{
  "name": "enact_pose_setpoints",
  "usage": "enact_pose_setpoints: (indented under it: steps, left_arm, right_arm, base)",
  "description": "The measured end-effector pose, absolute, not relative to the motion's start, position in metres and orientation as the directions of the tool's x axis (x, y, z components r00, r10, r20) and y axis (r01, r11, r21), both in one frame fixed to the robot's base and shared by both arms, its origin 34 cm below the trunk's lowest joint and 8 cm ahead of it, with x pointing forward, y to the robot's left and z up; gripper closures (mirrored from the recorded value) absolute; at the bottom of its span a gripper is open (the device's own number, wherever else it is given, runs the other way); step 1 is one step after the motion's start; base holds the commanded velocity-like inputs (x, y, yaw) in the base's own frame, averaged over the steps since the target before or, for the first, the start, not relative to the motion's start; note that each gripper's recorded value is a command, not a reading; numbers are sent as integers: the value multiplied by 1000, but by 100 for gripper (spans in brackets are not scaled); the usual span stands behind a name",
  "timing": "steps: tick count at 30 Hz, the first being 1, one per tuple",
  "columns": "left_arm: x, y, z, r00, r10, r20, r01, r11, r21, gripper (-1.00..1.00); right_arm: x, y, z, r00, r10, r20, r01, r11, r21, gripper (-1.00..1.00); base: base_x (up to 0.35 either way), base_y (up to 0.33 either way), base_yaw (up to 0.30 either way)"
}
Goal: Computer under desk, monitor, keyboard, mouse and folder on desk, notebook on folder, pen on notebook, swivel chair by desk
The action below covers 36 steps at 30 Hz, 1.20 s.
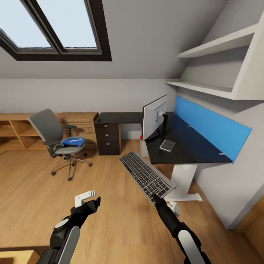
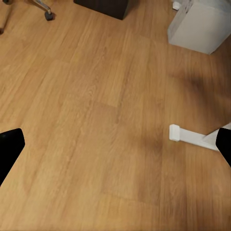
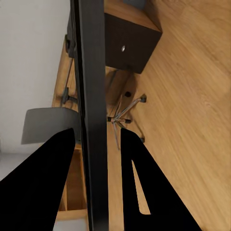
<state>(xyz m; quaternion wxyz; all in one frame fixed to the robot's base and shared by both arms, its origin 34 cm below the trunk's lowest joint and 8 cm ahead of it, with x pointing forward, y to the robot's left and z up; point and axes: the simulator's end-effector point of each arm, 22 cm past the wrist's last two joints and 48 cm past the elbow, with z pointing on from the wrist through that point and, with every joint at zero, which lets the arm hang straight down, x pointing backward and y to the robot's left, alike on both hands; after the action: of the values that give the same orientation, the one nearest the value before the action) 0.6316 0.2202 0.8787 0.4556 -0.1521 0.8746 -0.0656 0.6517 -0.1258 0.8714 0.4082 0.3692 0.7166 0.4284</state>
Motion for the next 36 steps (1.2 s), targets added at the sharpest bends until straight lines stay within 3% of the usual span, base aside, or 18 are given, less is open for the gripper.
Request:
enact_pose_setpoints:
  steps: [8, 36]
  left_arm:
    - [631, 220, 879, -539, -326, -777, -205, 945, -254, -100]
    - [631, 221, 883, -537, -326, -778, -207, 945, -253, -100]
  right_arm:
    - [652, -126, 872, -394, 879, -269, 178, 360, 916, 100]
    - [651, -127, 875, -396, 876, -275, 178, 367, 913, 100]
  base:
    - [47, 44, 0]
    - [231, 222, 0]
